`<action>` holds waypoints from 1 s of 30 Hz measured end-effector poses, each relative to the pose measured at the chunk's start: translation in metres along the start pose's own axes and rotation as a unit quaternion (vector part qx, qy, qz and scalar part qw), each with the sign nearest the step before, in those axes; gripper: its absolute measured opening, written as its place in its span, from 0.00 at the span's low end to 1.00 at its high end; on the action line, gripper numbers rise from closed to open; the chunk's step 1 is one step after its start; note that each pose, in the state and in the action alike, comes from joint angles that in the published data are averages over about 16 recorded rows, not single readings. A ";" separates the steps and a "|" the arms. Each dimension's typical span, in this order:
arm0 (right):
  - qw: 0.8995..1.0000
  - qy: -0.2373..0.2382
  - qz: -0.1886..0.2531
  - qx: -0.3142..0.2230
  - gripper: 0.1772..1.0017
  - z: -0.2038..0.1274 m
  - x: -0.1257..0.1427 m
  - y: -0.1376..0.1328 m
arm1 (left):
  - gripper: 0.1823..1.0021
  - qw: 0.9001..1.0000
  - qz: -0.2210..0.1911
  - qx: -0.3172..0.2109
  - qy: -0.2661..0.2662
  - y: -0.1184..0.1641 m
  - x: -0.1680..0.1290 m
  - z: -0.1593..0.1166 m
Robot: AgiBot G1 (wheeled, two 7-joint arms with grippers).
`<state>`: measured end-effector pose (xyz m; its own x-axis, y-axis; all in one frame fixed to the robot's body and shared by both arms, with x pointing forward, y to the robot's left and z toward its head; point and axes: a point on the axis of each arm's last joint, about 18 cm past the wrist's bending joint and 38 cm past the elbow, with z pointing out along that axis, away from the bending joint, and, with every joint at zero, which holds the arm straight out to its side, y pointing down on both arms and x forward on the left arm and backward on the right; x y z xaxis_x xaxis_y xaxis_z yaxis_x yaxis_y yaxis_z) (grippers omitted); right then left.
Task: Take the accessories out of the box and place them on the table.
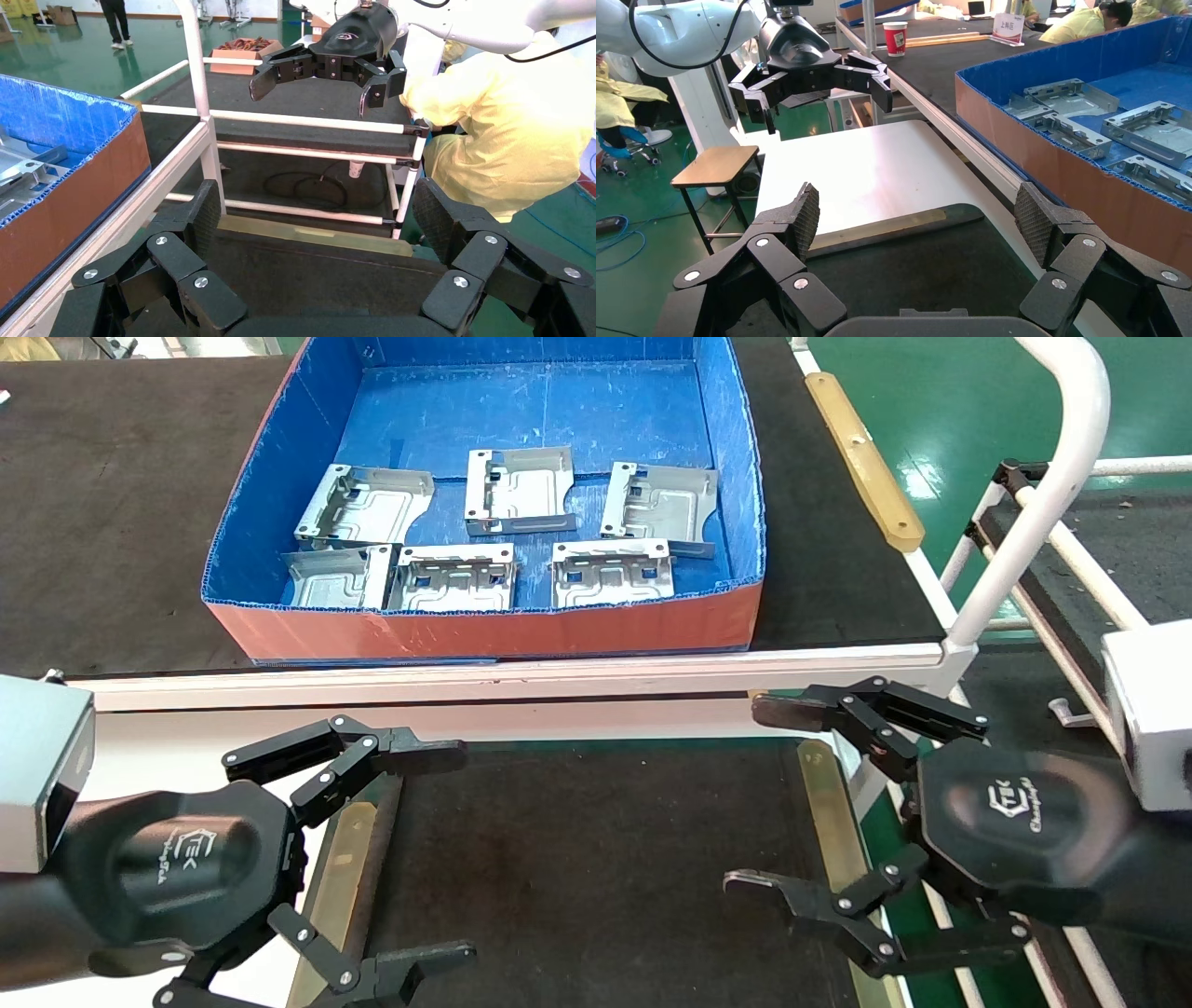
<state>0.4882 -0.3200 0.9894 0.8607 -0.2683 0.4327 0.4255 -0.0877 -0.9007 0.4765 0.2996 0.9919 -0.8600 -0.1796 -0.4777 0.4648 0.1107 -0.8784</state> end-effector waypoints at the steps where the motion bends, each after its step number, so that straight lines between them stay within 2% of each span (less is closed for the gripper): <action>1: 1.000 0.000 0.000 0.000 1.00 0.000 0.000 0.000 | 1.00 1.000 0.000 0.000 0.000 0.000 0.000 0.000; 20: 1.000 0.000 0.000 0.000 1.00 0.000 0.000 0.000 | 1.00 1.000 -0.001 -0.008 -0.014 0.003 -0.006 0.001; 25: 1.000 0.000 0.000 0.000 1.00 0.000 0.000 0.000 | 1.00 0.999 0.003 -0.018 -0.045 0.005 -0.022 0.004; 30: 1.000 0.000 0.000 0.000 1.00 0.000 0.000 0.000 | 1.00 0.995 0.005 -0.029 -0.094 0.006 -0.051 0.010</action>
<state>0.4882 -0.3200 0.9894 0.8607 -0.2683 0.4327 0.4255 -0.0878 -0.9007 0.5249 0.2999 1.0110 -0.7979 -0.3577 -0.4852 0.4562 0.1679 -0.8739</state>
